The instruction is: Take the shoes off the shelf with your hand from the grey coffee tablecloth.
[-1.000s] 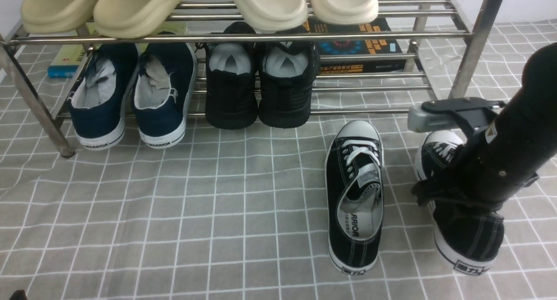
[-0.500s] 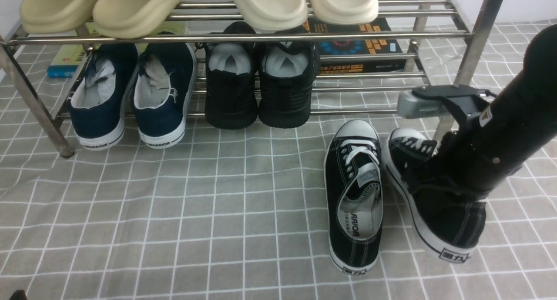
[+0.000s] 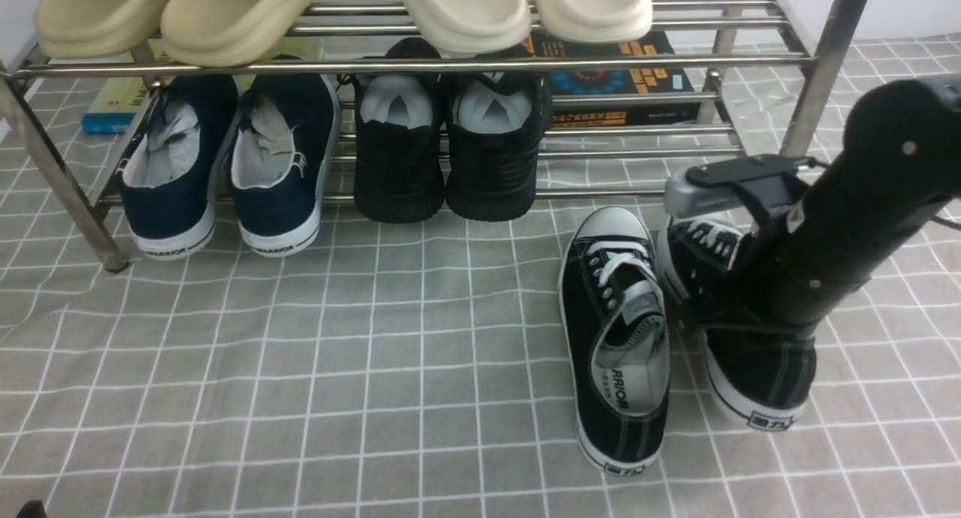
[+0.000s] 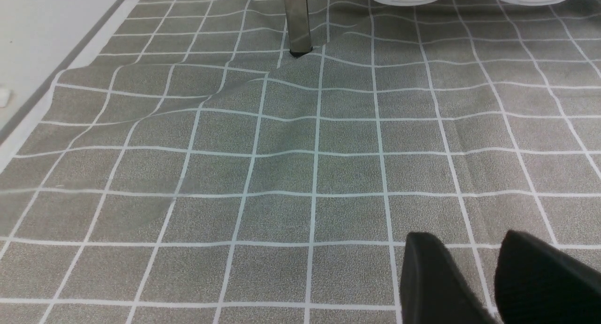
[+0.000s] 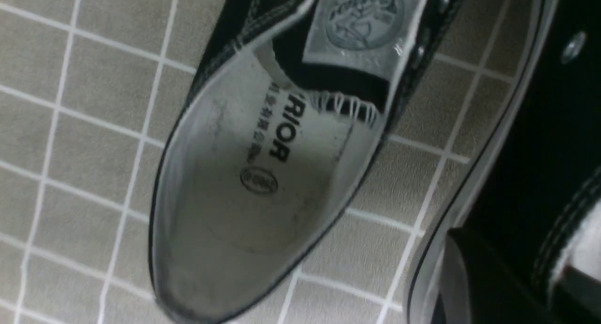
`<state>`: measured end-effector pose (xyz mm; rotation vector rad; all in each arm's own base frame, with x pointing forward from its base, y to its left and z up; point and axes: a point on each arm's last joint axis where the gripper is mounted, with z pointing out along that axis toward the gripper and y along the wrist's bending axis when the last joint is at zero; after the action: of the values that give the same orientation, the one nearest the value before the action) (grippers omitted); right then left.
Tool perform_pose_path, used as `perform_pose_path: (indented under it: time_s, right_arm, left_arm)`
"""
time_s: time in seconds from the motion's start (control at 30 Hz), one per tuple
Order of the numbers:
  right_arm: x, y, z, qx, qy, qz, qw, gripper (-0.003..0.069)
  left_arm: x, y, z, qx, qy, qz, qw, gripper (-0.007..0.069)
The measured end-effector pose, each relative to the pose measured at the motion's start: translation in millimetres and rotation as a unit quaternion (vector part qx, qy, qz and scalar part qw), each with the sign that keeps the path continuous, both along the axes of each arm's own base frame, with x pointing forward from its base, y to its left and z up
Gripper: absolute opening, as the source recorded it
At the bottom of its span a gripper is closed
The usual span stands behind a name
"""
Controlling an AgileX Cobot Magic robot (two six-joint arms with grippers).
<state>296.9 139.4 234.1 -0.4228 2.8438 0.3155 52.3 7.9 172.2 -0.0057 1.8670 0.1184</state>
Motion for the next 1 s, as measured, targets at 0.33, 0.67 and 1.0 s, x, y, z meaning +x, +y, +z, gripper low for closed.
perform_pose_path:
  time_s: [0.33,0.67,1.0]
  right_arm:
    - [3,7,-5,0.032,0.019,-0.018,0.999,0.0321]
    - [-25,-1,90,0.051,-0.032,0.055,0.997,0.0245]
    - [-140,-48,184,0.100,-0.167,0.070,0.978,-0.0015]
  left_arm:
    - [0,0,0,0.000,0.000,0.000,1.000,0.0240]
    - [0,0,0,0.000,0.000,0.000,1.000,0.0240]
    - [0,0,0,0.000,0.000,0.000,1.000,0.0240]
